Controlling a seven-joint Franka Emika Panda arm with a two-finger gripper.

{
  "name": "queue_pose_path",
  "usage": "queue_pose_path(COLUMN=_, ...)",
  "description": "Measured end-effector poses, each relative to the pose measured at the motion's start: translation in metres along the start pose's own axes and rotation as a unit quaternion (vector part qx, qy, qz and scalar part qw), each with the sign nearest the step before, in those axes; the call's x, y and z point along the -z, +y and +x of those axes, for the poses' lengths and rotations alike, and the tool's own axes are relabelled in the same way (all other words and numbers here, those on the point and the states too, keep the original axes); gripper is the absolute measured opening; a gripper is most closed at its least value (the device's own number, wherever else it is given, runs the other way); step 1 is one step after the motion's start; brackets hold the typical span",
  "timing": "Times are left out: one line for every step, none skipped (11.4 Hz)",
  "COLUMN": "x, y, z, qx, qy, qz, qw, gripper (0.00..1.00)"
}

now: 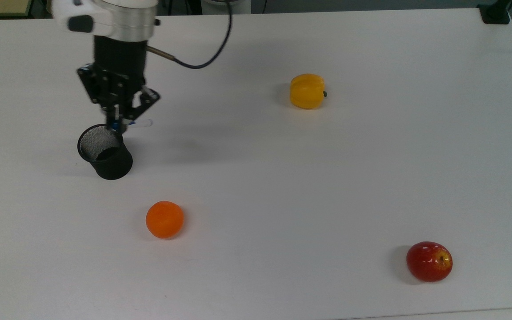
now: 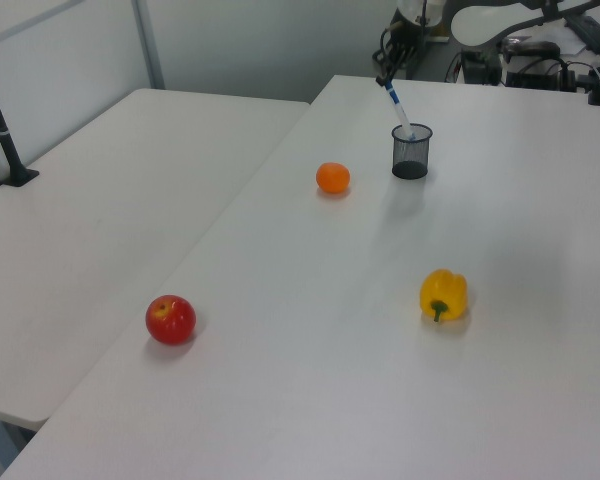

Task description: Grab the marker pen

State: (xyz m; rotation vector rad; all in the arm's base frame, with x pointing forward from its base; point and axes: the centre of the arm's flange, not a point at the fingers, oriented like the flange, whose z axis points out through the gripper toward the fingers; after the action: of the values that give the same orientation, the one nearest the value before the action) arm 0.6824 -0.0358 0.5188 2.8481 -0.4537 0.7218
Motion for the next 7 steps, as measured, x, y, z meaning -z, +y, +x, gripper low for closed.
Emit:
queue_pose_path(x=0.002, y=-0.024, z=-0.012, qx=0.018, qy=-0.022, qz=-0.001, qw=0.9996, gripper=0.18)
queue_pose_path(x=0.003, y=-0.049, z=-0.026, qx=0.038, qy=-0.047, qz=-0.001, qw=0.9982, gripper=0.18)
queue_pose_path(x=0.003, y=-0.076, z=-0.044, qx=0.060, qy=-0.076, qz=-0.001, qw=0.9953, gripper=0.18)
queue_pose_path(x=0.001, y=-0.099, z=-0.063, qx=0.082, qy=-0.103, qz=-0.002, qw=0.9913, gripper=0.18)
queue_pose_path(x=-0.003, y=-0.121, z=-0.083, qx=0.101, qy=-0.131, qz=-0.001, qw=0.9863, gripper=0.18)
queue_pose_path(x=-0.008, y=-0.137, z=-0.101, qx=0.115, qy=-0.155, qz=0.002, qw=0.9812, gripper=0.18)
queue_pose_path(x=-0.015, y=-0.152, z=-0.117, qx=0.134, qy=-0.181, qz=0.009, qw=0.9743, gripper=0.18)
